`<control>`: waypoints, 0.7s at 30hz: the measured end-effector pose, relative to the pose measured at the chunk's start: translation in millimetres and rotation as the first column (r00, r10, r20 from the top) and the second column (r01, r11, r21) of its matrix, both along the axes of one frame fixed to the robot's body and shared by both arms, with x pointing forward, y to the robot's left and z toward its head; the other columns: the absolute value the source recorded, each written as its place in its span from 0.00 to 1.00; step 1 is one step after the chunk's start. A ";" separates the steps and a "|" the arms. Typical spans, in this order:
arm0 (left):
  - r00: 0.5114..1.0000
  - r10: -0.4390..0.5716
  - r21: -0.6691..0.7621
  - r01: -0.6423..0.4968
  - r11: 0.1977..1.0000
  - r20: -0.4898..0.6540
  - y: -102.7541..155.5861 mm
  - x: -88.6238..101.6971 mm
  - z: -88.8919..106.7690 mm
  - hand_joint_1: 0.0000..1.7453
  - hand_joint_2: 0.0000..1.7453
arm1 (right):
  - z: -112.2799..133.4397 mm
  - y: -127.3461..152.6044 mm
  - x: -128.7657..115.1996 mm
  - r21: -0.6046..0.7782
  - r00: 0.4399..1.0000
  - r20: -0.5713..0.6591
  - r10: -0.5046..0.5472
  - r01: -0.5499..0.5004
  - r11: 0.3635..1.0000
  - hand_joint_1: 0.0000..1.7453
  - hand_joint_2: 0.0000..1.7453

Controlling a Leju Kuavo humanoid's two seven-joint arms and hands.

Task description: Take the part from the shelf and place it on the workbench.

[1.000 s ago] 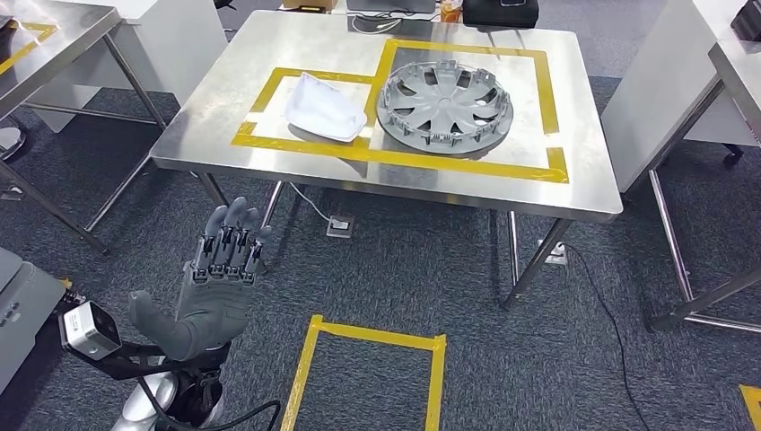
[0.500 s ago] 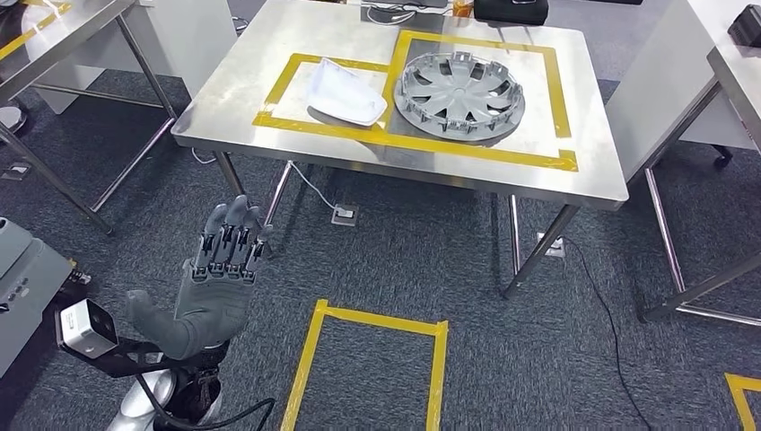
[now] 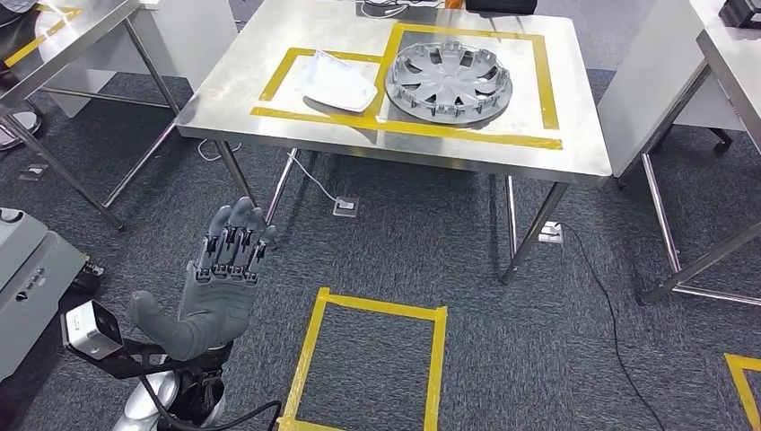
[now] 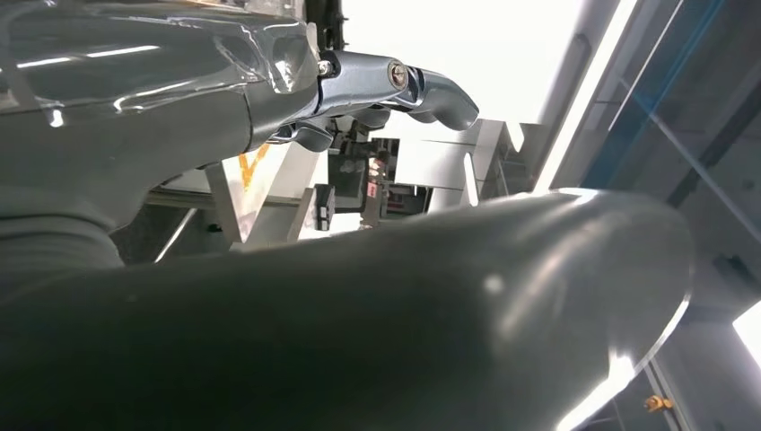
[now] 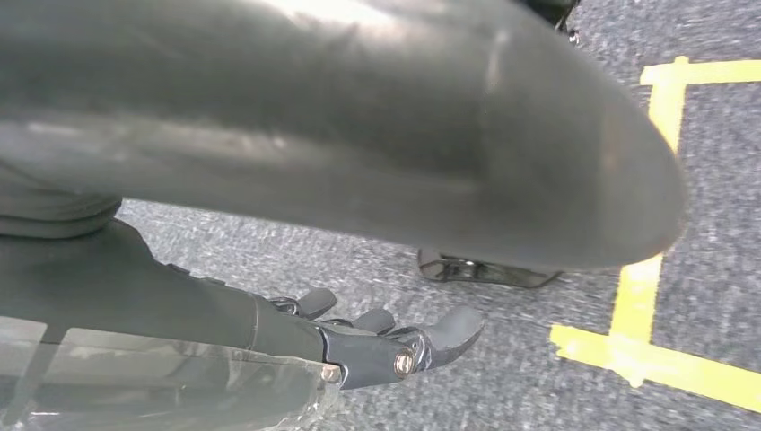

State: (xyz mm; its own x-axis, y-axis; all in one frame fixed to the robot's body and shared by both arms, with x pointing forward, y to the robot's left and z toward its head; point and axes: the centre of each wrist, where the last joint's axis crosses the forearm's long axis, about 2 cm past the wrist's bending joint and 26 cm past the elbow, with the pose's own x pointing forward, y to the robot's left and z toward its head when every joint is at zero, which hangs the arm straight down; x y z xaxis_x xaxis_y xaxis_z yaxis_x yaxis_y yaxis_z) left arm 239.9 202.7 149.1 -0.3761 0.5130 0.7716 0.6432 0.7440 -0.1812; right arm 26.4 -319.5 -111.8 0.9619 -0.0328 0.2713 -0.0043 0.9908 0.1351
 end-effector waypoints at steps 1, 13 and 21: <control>1.000 0.001 0.000 -0.001 1.000 -0.002 0.2 -0.3 -0.4 0.00 0.00 | -0.1 0.2 -0.6 0.000 1.000 -0.001 0.000 0.000 1.000 0.00 0.00; 1.000 0.012 0.000 -0.012 1.000 0.002 2.0 0.2 0.6 0.00 0.00 | -0.3 2.1 -2.4 0.003 1.000 -0.003 -0.001 0.001 1.000 0.00 0.00; 1.000 0.014 -0.001 -0.014 1.000 -0.002 1.7 -1.4 -0.3 0.00 0.00 | -0.1 -2.1 -0.9 -0.007 1.000 0.000 -0.001 0.001 1.000 0.00 0.00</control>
State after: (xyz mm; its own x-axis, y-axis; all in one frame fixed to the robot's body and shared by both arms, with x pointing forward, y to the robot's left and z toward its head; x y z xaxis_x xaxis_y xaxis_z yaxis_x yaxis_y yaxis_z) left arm 238.5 204.4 148.8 -0.3821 0.5087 0.7715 0.6323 0.7527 -0.1832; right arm 25.5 -321.6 -111.8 0.9618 -0.0319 0.2718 -0.0033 0.9918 0.1279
